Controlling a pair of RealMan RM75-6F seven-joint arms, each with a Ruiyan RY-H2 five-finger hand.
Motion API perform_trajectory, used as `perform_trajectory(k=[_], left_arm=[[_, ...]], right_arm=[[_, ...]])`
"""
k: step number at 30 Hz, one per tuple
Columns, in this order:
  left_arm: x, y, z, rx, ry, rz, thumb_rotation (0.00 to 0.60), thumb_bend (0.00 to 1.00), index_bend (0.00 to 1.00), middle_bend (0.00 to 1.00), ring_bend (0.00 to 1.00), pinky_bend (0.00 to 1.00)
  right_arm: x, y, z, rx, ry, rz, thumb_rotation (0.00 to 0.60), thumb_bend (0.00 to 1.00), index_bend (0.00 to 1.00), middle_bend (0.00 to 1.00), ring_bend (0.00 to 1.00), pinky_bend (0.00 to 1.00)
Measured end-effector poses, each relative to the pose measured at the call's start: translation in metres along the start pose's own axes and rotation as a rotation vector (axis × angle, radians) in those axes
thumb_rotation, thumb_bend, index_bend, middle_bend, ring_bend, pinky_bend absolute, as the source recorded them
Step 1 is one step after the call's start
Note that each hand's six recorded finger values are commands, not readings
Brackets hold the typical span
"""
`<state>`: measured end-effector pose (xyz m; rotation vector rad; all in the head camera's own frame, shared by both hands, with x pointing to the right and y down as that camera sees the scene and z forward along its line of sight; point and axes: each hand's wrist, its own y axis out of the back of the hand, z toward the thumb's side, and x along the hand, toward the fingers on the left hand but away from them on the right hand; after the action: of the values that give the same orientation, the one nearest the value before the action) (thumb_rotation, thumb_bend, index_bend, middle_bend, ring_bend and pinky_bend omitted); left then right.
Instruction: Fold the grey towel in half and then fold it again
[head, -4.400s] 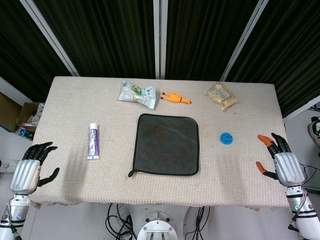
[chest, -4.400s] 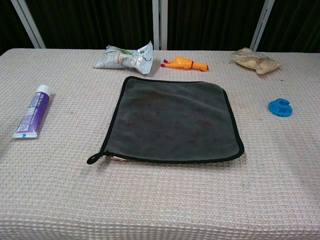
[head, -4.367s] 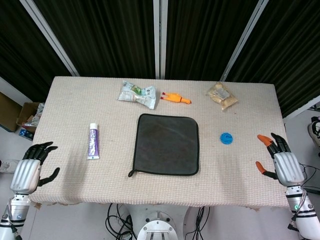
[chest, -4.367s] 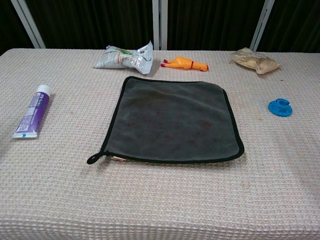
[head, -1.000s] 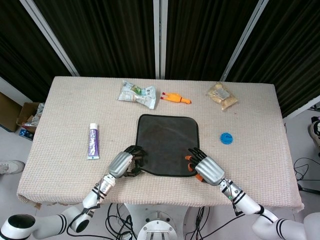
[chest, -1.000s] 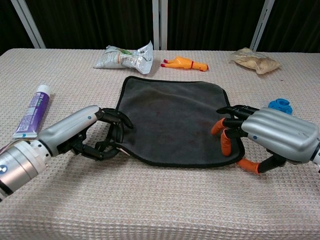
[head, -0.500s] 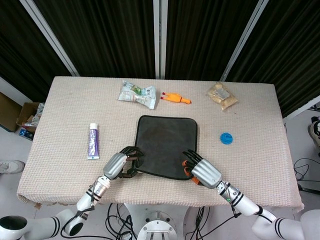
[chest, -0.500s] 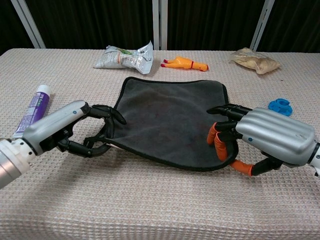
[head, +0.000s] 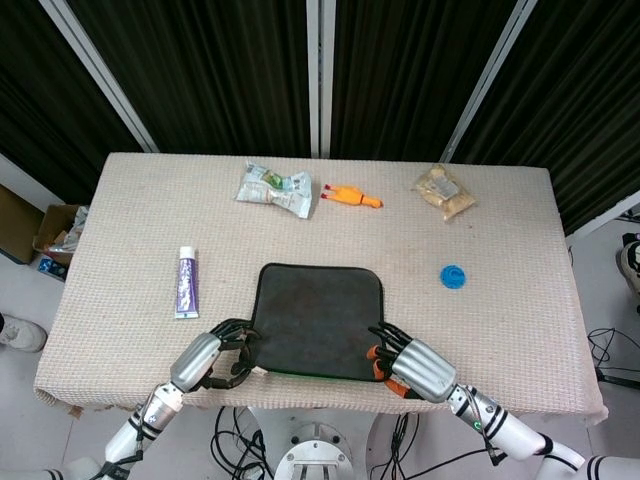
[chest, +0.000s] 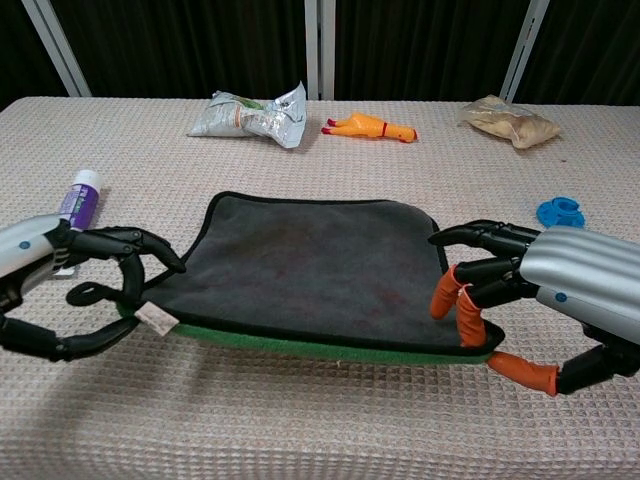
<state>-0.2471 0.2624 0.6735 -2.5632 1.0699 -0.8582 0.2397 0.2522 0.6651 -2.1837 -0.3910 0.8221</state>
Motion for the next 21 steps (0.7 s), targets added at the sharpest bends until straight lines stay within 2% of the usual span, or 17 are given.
perform_trajectory(k=[5,11,21], left_arm=[[-0.004,0.000,0.005,-0.019,0.017,-0.027,0.600,0.47,0.71,0.28,0.15,0.14],[0.018,0.009,0.004,-0.052,0.042,-0.061,0.600,0.47,0.71,0.27,0.15,0.13],[0.060,0.032,-0.006,-0.092,0.121,-0.143,0.600,0.47,0.71,0.27,0.15,0.14]], right_arm=[[0.001,0.000,-0.001,-0.065,-0.030,-0.005,0.600,0.40,0.74,0.29,0.03,0.04],[-0.020,0.003,-0.005,-0.132,-0.068,-0.042,0.600,0.40,0.75,0.29,0.03,0.01],[-0.053,0.011,-0.014,-0.105,-0.143,-0.084,0.600,0.40,0.75,0.27,0.02,0.00]])
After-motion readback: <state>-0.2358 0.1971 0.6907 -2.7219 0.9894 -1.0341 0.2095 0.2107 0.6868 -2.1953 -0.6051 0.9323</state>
